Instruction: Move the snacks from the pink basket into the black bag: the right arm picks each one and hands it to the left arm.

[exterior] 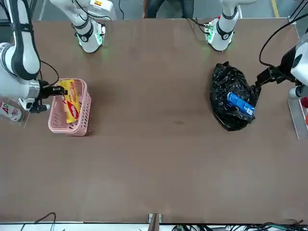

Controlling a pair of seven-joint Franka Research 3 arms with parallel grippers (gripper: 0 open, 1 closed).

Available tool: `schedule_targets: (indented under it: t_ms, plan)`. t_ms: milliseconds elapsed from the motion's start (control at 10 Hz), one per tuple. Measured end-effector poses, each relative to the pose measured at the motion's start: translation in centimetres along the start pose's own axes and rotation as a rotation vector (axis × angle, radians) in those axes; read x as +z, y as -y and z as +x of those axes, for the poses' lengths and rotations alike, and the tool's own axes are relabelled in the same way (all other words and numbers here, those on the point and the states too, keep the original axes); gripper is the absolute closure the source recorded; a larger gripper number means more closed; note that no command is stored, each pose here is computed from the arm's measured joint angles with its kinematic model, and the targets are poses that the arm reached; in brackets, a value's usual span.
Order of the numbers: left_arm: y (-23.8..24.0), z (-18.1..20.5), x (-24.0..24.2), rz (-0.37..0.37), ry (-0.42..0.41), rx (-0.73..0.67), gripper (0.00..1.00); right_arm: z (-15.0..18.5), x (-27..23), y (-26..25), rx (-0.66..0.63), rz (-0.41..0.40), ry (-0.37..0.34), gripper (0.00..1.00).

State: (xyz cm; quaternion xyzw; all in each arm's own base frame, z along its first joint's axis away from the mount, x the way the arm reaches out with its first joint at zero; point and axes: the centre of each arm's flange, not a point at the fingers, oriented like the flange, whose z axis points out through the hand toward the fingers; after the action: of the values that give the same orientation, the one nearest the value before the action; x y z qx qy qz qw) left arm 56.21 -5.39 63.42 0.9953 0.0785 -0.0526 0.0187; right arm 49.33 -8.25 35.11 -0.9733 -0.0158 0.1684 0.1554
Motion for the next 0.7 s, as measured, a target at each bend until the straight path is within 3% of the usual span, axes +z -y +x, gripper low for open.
schedule_targets:
  t_ms: [700]
  plan:
    - [0.2, 0.1, 0.0, 0.000, 0.000, -0.005, 0.00, 0.3, -2.2, 0.9, -0.020, -0.005, -0.007, 0.78]
